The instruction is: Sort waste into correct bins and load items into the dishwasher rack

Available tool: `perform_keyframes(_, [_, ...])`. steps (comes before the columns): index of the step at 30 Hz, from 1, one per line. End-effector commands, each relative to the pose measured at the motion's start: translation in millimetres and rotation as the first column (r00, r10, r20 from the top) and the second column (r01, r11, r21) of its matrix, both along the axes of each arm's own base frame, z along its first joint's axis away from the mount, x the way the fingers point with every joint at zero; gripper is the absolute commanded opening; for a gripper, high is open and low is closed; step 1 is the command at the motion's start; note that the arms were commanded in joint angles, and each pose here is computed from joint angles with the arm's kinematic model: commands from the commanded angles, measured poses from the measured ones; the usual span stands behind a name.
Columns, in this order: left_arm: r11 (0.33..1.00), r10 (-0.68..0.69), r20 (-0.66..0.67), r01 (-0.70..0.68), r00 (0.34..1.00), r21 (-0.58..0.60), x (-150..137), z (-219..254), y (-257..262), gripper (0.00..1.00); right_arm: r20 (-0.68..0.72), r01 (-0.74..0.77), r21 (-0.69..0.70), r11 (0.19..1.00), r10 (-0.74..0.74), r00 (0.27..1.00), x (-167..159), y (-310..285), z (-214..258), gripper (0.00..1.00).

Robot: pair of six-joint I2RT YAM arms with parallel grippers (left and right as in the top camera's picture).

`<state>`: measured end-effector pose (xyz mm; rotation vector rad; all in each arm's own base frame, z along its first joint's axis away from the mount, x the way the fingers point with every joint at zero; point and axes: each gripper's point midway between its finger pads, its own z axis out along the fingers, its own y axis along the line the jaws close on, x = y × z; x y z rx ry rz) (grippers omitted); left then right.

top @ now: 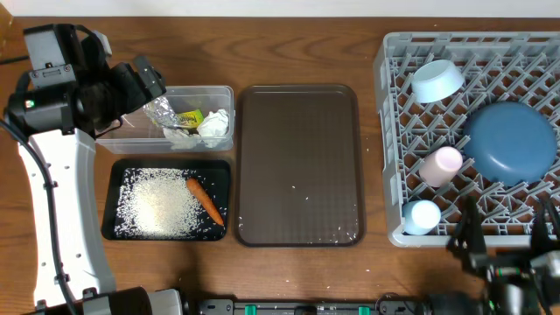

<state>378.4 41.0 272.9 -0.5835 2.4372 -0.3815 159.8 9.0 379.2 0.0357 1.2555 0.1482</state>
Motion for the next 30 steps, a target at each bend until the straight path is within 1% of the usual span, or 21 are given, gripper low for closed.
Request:
perform_keyframes(1, [1.0, 0.008, 0.02, -0.008, 1.0, 0.009, -1.5, 7.9, 2.0, 0.99, 0.008, -0.053, 0.054, 0.997, 0.053, 0.999, 21.4, 8.3, -22.8, 0.99])
perform_keyframes(6, [1.0, 0.008, 0.02, -0.008, 1.0, 0.009, -1.5, 7.9, 2.0, 0.99, 0.088, -0.086, 0.125, 0.988, 0.075, 0.993, 41.3, 10.8, -43.8, 0.99])
perform_keyframes(11, [1.0, 0.008, 0.02, -0.008, 1.0, 0.009, -1.5, 7.9, 2.0, 0.99, 0.106, -0.112, 0.145, 0.983, 0.097, 0.99, 55.6, 14.9, -75.8, 0.99])
perform_keyframes(15, [1.0, 0.008, 0.02, -0.008, 1.0, 0.008, -1.5, 7.9, 2.0, 0.99, 0.063, -0.111, 0.15, 0.982, 0.102, 0.993, 66.5, 16.6, -107.4, 0.99])
perform_keyframes(18, [1.0, 0.008, 0.02, -0.008, 1.0, 0.009, -1.5, 7.9, 2.0, 0.99, -0.033, -0.104, 0.137, 0.985, 0.11, 0.993, 75.3, 19.6, -134.6, 0.99])
perform_keyframes(22, [1.0, 0.008, 0.02, -0.008, 1.0, 0.009, -1.5, 7.9, 2.0, 0.99, -0.196, -0.086, 0.068, 0.994, 0.098, 0.976, 83.1, 23.2, -174.4, 0.99])
perform_keyframes(27, [1.0, 0.008, 0.02, -0.008, 1.0, 0.009, -1.5, 7.9, 2.0, 0.99, -0.364, -0.105, -0.113, 0.988, 0.057, 0.93, 83.7, 28.3, -220.1, 0.99])
perform_keyframes(30, [1.0, 0.008, 0.02, -0.008, 1.0, 0.009, -1.5, 7.9, 2.0, 0.99, -0.364, -0.116, -0.214, 0.97, 0.031, 0.931, 83.3, 29.5, -222.8, 0.99])
